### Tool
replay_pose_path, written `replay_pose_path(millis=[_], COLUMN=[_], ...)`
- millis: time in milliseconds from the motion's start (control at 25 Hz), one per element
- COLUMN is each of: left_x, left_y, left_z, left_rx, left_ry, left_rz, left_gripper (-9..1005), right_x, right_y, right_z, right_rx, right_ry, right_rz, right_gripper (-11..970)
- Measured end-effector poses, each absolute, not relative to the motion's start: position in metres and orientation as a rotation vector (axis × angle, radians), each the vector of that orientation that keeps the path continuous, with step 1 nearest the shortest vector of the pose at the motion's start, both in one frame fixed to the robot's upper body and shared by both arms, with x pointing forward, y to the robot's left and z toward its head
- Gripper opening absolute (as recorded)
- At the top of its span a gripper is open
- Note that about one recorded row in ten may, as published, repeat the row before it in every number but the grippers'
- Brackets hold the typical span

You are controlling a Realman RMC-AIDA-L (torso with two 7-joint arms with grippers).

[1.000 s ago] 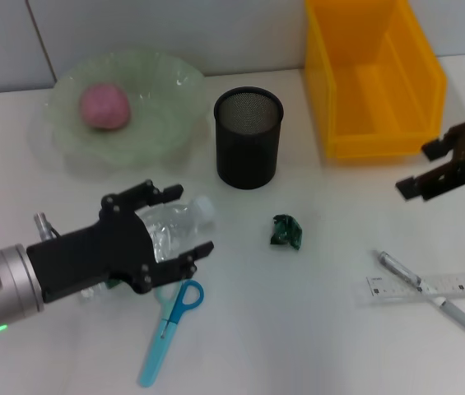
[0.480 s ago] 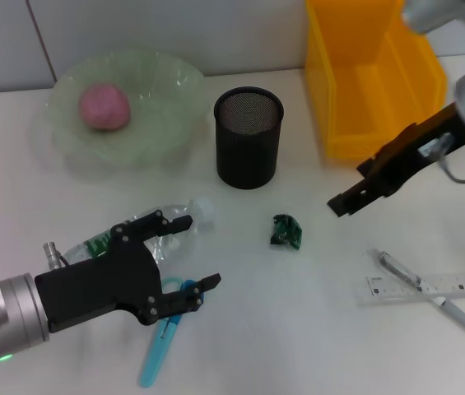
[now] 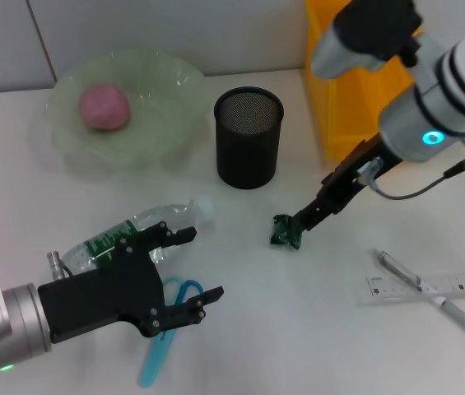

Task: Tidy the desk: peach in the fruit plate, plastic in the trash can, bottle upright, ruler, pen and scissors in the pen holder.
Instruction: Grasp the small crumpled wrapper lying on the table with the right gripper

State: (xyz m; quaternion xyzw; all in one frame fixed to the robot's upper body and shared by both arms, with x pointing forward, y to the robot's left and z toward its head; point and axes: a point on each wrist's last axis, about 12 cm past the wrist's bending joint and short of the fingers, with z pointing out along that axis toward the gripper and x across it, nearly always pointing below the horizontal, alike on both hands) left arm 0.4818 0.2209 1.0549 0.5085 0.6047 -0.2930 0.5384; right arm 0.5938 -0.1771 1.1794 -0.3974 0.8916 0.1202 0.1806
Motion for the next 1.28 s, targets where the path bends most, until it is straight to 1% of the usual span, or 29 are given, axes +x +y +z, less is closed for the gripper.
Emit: replay_pose_path(millis=[40, 440, 640, 1280], left_x=[0.481, 0.479, 0.478, 0.476], left_y=[0.221, 0.22, 0.22, 0.222], left_z=[1.053, 1.05, 1.049, 1.045], left_rx=[1.215, 1.226, 1.229, 1.238], left_ry=[1.437, 1.436, 1.433, 1.436], left_rz=[-0.694, -0.696, -0.697, -0.689], left_gripper=[790, 789, 789, 788], right_x=[0.596, 0.606, 0.61, 0.616], right_y=[-0.172, -0.158, -0.149, -0.141], right_z=[1.174, 1.156, 1.15, 1.139], right_rx=[-1.135, -1.153, -1.179, -1.187], right_ry=[2.537, 2.559, 2.569, 2.585], right_rz=[0.33, 0.312, 0.303, 0.292], right_gripper=[829, 830, 830, 828])
